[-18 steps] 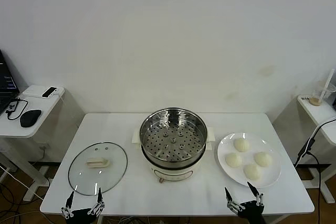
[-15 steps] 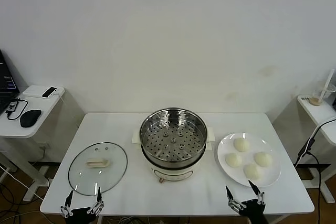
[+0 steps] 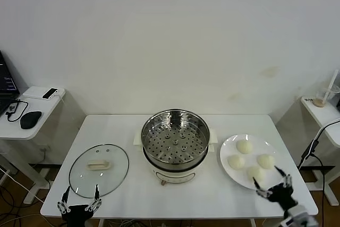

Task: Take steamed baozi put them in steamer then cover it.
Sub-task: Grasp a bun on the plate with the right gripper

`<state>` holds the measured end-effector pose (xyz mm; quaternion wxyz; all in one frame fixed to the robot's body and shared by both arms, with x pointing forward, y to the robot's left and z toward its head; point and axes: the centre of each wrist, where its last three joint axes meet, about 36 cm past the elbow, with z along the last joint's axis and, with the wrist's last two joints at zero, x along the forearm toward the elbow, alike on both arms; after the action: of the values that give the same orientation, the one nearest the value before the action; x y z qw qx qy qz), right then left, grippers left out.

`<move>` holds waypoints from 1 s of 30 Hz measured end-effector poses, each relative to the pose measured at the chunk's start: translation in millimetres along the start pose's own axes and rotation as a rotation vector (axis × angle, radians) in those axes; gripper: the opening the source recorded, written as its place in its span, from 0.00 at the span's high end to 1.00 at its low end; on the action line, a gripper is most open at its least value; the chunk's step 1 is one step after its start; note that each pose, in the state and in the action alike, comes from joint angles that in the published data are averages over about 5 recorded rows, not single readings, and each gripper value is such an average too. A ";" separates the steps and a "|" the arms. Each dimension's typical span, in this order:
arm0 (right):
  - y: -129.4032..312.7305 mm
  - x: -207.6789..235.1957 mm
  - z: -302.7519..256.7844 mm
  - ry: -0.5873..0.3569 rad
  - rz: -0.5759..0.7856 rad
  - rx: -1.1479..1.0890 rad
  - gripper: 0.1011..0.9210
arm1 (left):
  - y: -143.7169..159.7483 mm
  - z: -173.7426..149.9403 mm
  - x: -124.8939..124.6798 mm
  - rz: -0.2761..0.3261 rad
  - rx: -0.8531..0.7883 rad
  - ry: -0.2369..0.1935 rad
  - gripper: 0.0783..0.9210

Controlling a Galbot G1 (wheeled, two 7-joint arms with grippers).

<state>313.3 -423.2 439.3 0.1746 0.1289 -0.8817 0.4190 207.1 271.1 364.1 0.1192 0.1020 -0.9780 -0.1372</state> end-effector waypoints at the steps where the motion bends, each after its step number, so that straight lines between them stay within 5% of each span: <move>1: -10.1 -5.2 -1.2 0.006 -0.014 0.041 0.12 | 0.6 0.4 -0.9 0.001 -0.005 -0.001 0.12; 14: -111.1 -100.5 -53.3 0.040 -0.300 0.411 0.12 | 5.6 -0.8 -10.2 -0.004 -0.047 -0.012 0.12; 30: -153.1 -204.3 -93.4 0.155 -0.662 0.596 0.12 | 14.7 -4.6 -22.4 -0.036 -0.056 -0.029 0.12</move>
<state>574.2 -427.7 515.4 0.3199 0.4167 -0.6182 0.5847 227.2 289.1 368.1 0.1053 0.1143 -0.9735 -0.1680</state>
